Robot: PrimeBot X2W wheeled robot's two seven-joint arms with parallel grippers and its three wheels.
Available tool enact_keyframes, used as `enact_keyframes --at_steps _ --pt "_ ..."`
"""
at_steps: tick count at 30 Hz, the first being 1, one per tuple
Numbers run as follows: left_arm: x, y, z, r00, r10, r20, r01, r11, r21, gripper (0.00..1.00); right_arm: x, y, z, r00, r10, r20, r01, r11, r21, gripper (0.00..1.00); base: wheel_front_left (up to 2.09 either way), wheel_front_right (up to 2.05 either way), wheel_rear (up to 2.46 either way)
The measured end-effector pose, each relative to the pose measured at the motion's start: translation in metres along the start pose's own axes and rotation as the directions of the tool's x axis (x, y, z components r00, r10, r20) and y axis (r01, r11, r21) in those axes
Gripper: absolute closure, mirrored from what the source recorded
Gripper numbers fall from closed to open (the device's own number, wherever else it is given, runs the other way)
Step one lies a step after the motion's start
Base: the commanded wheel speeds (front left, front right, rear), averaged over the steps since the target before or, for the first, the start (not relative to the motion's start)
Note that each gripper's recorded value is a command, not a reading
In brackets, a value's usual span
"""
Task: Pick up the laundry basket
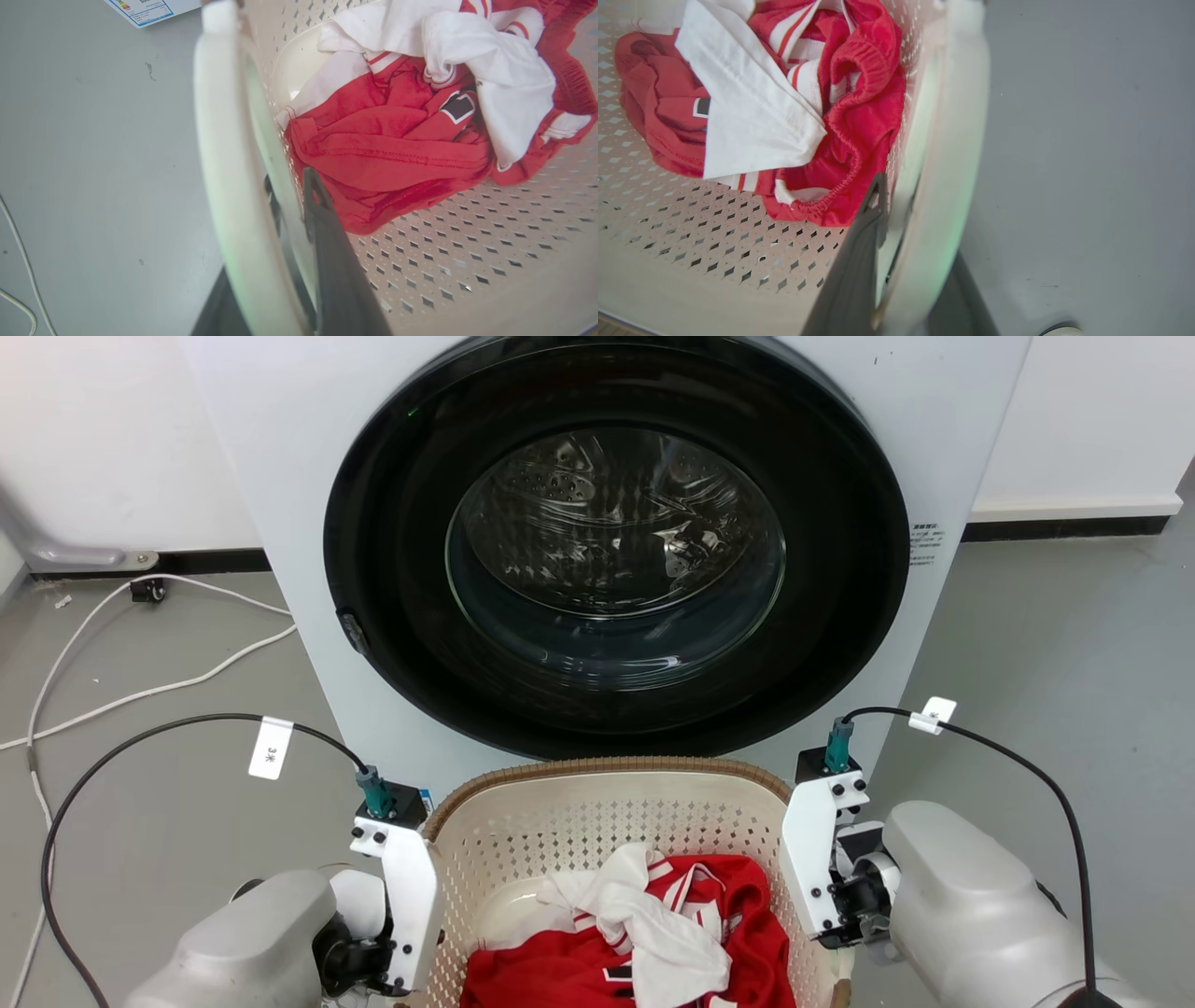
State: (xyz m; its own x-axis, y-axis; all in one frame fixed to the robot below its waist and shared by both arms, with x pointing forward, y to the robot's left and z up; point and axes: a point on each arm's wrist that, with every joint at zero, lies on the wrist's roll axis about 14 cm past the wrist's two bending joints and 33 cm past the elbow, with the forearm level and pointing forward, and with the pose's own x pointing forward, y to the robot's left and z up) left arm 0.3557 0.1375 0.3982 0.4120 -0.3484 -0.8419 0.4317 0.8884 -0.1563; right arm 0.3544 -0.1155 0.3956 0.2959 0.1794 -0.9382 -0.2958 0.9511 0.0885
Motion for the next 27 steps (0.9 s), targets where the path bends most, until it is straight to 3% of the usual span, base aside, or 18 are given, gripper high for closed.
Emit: enact_keyframes --at_steps 27 --pt "0.003 -0.005 -0.012 0.997 -0.022 -0.076 0.021 1.000 -0.015 1.00 0.001 0.000 -0.010 0.999 0.005 -0.046 -0.005 1.000 -0.002 1.00 0.00 0.00 0.00"
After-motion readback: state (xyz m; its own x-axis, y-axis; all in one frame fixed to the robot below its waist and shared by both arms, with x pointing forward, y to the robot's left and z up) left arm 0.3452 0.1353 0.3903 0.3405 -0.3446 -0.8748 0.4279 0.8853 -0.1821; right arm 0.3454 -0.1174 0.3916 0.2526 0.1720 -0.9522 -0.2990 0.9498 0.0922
